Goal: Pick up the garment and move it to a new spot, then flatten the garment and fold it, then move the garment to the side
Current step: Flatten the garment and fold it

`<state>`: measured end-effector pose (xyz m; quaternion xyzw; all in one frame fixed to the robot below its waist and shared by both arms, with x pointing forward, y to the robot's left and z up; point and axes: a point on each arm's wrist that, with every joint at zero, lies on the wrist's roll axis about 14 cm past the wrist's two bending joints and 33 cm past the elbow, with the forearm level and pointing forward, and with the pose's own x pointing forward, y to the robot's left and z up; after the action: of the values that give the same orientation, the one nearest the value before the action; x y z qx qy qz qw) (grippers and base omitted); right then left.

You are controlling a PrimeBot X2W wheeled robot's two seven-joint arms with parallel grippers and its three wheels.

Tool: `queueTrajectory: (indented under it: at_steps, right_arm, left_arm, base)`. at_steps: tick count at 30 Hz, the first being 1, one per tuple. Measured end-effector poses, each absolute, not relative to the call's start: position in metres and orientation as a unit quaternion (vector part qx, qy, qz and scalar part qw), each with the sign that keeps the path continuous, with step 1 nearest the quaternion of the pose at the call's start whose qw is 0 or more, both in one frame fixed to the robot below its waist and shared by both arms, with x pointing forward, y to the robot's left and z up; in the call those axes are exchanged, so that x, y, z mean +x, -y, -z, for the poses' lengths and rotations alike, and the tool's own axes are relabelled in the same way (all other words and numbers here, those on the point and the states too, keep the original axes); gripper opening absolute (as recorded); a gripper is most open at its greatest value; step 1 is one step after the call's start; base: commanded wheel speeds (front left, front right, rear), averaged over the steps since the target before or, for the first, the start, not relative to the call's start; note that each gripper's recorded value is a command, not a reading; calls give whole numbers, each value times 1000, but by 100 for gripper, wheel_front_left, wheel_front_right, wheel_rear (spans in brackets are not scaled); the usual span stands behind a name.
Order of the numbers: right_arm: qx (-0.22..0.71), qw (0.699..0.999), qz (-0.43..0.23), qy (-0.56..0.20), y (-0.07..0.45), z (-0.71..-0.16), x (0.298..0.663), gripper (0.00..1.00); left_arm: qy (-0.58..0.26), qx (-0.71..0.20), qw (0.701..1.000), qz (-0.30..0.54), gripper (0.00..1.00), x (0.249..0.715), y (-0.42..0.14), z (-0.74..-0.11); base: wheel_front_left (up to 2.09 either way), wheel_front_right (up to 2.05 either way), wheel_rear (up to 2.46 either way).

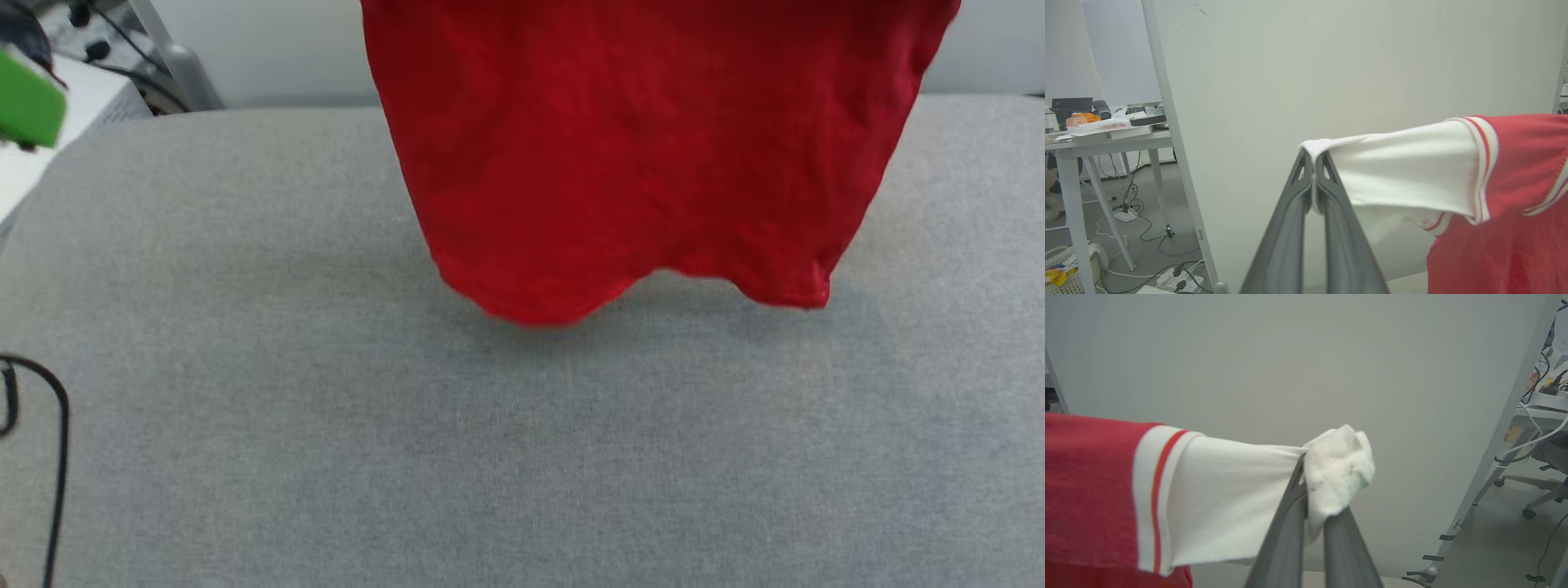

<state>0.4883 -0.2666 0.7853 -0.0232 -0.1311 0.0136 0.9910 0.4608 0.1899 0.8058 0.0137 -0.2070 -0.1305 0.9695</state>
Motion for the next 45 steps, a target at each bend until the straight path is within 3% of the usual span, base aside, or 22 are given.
queueTrajectory:
  at_steps: [8, 17, 27, 36, 45]
  right_arm:
    - [-33, 989, 1, 142, 269, -787, 559, 0]
    - [-59, 984, 24, 169, 268, -778, 640, 0]
    - [-78, 984, 37, 157, 262, -708, 710, 0]
    - [-41, 995, 26, 92, 246, -608, 737, 0]
    - [-12, 1000, 11, -22, 235, -517, 705, 0]
  left_arm:
    - [185, 15, 975, 124, 0, 540, -200, -795]
    - [216, 9, 972, 96, 0, 633, -205, -801]
    - [227, -46, 970, 74, 0, 707, -207, -735]
    - [150, -35, 986, 67, 0, 722, -213, -633]
    - [19, -48, 995, 83, 0, 673, -195, -518]
  base:
    - [0, 0, 0]
    - [0, 0, 0]
    - [0, 0, 0]
    - [0, 0, 0]
    - [0, 0, 0]
